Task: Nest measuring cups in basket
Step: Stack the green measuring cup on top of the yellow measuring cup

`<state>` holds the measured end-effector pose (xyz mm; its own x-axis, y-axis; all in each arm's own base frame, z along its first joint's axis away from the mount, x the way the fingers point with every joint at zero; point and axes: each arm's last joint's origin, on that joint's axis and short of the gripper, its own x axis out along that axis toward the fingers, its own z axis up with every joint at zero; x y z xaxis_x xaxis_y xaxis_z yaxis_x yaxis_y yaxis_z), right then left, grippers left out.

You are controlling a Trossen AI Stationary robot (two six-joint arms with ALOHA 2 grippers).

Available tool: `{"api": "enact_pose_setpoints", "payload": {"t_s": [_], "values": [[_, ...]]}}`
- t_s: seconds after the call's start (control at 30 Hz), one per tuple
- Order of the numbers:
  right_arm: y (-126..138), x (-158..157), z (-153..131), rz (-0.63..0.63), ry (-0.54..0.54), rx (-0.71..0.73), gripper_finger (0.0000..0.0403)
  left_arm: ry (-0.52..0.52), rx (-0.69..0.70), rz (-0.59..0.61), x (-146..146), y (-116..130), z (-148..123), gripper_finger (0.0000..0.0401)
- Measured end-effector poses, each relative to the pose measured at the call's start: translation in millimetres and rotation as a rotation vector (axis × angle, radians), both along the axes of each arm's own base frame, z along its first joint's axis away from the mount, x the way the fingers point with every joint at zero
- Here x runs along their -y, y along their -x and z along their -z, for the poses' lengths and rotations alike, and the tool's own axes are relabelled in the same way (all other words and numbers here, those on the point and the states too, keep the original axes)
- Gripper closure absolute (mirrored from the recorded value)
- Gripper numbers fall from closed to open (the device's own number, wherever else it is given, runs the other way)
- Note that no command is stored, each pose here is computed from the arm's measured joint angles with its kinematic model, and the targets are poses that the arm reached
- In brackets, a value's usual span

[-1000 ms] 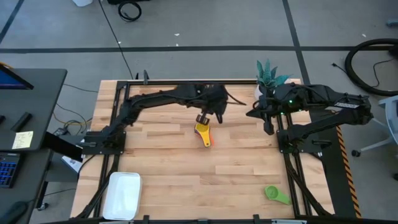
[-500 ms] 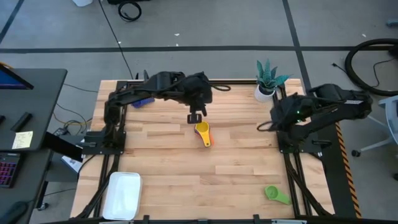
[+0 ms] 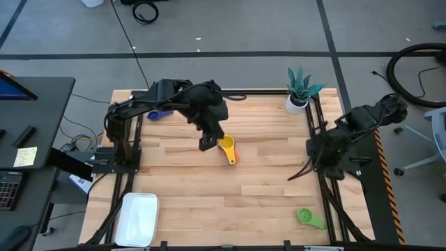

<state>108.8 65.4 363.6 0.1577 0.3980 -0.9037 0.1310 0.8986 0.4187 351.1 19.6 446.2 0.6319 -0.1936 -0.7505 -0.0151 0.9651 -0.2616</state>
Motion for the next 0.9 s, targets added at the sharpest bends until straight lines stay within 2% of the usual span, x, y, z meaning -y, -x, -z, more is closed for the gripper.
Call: {"api": "enact_pose_setpoints", "payload": {"t_s": [0.13,0.3,0.43,0.6,0.9], "values": [[-9,-9,5,0.054,0.043,-0.038,0.0374,0.033,-0.061,0.049,11,10,0,0.0335],[-20,-23,20,0.059,0.092,-0.072,0.0343,0.051,-0.177,0.091,26,27,1,0.0335],[-29,-36,42,0.017,0.138,-0.121,0.0317,0.062,-0.164,0.128,41,33,-4,0.0335],[-39,-56,68,-0.048,0.142,-0.146,0.0289,0.097,-0.143,0.197,59,48,-14,0.0335],[-43,-94,120,-0.153,0.121,-0.145,0.0281,0.138,-0.128,0.204,78,67,-26,0.0335]]}}
